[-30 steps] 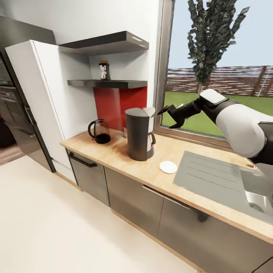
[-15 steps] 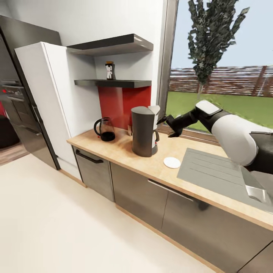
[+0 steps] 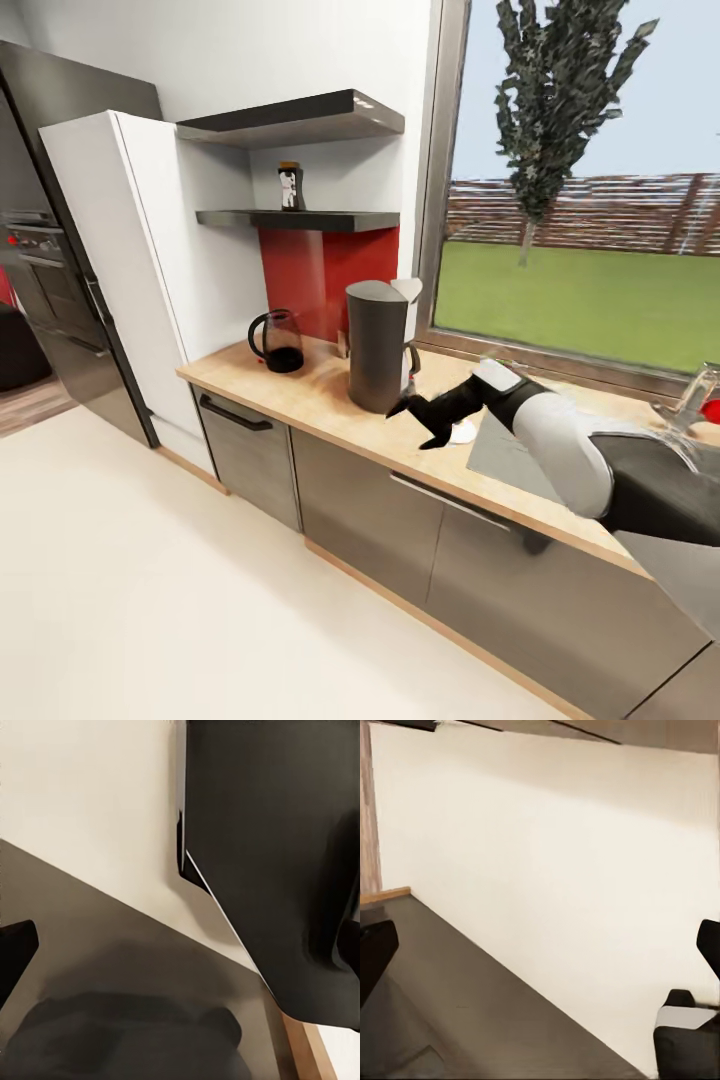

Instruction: Set up a coffee station on the kitchen countertop: keep the coffee maker on the countertop, move the bottle of coffee from the kitchen shelf to the counter next to the coffee maker, place a paper coffee filter on top of the coffee maker, put the saucer next to the coffee maker with the coffee cup on the saucer, and place the electric kettle next to the coffee maker.

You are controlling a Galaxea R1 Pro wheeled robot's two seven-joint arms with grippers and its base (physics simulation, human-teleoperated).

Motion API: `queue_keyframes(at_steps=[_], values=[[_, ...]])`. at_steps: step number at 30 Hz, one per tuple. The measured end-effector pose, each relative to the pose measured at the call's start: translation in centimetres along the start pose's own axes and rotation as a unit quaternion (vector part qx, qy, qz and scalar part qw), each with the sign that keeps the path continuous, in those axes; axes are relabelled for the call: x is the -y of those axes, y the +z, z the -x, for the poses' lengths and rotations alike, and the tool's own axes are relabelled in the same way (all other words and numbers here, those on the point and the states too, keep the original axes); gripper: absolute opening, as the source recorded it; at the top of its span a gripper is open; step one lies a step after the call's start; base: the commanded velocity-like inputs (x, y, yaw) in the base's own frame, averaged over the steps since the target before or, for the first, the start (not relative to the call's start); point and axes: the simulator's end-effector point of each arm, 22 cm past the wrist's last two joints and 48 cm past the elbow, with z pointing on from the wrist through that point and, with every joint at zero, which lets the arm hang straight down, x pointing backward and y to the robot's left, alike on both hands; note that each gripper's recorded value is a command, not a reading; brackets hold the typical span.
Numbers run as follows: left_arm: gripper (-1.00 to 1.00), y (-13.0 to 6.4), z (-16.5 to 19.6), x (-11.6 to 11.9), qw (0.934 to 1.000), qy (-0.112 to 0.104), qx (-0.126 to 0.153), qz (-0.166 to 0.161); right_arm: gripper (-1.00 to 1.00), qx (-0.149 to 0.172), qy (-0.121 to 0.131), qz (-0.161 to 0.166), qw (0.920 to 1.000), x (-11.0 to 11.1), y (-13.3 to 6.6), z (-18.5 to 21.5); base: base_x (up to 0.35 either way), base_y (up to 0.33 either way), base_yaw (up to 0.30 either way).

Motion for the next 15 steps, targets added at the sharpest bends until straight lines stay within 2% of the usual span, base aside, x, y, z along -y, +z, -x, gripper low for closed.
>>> queue_keyframes(at_steps=[4, 8, 11, 12, 15], values=[[1.00, 0.0, 0.1, -0.1, 1.0000, 0.000, 0.000, 0.001, 1.00, -0.043, -0.003, -0.021, 0.9989, 1.9, 4.3, -4.6, 0.000, 0.000, 0.000], [1.00, 0.0, 0.0, -0.6, 1.0000, 0.001, 0.000, 0.004, 1.00, -0.093, -0.021, -0.059, 0.9937, 4.7, 8.8, -10.6, 0.000, 0.000, 0.000], [1.00, 0.0, 0.0, -0.8, 1.0000, 0.001, 0.000, 0.005, 1.00, -0.117, -0.032, -0.081, 0.9893, 6.5, 10.7, -13.7, 0.000, 0.000, 0.000], [1.00, 0.0, 0.0, -0.9, 1.0000, 0.001, 0.000, 0.005, 1.00, -0.126, -0.034, -0.095, 0.9870, 8.0, 11.2, -14.7, 0.000, 0.000, 0.000], [1.00, 0.0, 0.0, -0.9, 1.0000, 0.001, -0.001, 0.006, 1.00, -0.144, -0.029, -0.113, 0.9827, 10.8, 12.3, -16.9, 0.000, 0.000, 0.000]])
